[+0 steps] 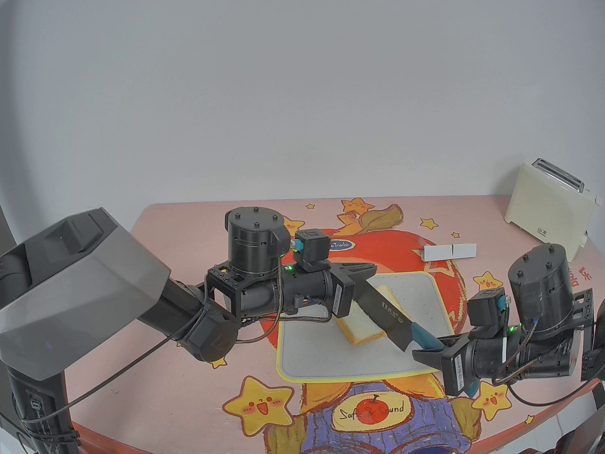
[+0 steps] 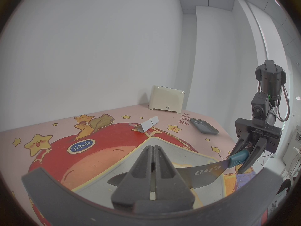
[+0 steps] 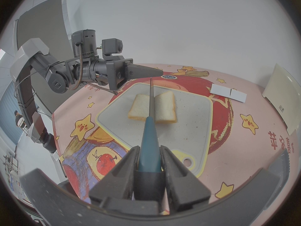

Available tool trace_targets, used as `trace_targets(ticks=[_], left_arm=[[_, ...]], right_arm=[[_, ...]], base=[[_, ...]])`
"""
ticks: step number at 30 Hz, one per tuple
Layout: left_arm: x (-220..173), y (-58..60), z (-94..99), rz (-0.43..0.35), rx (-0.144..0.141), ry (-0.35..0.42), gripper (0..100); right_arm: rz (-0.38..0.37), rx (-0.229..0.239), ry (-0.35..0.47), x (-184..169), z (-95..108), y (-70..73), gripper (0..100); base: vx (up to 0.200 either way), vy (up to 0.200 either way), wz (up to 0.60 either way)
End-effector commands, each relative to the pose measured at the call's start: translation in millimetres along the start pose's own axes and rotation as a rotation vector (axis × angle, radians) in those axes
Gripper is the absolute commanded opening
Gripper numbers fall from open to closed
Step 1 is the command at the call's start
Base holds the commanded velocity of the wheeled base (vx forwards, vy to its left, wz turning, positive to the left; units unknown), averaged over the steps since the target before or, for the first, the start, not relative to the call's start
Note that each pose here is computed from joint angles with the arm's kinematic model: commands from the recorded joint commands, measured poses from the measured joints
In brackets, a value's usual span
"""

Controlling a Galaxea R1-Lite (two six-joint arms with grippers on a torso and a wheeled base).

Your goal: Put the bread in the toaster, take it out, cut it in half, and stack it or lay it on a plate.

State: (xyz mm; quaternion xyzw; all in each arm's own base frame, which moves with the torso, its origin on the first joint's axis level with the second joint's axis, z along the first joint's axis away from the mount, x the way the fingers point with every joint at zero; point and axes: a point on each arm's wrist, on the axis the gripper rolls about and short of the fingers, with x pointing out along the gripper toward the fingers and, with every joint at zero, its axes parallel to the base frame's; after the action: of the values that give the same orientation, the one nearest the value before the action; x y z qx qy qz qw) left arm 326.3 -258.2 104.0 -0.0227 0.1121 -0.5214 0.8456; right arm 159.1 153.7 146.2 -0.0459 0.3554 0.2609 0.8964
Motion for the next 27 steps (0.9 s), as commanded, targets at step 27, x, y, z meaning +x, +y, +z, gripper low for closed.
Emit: trace_targets(ticks=[27], left_arm=[[-0.4,-0.9,5.1,-0.002,0.007,-0.013,0]], right_arm=[[-0.001,-0.002,0.017,0.9,-2.6,-0.1,0]], base=[[0.000,0.000,0.00]])
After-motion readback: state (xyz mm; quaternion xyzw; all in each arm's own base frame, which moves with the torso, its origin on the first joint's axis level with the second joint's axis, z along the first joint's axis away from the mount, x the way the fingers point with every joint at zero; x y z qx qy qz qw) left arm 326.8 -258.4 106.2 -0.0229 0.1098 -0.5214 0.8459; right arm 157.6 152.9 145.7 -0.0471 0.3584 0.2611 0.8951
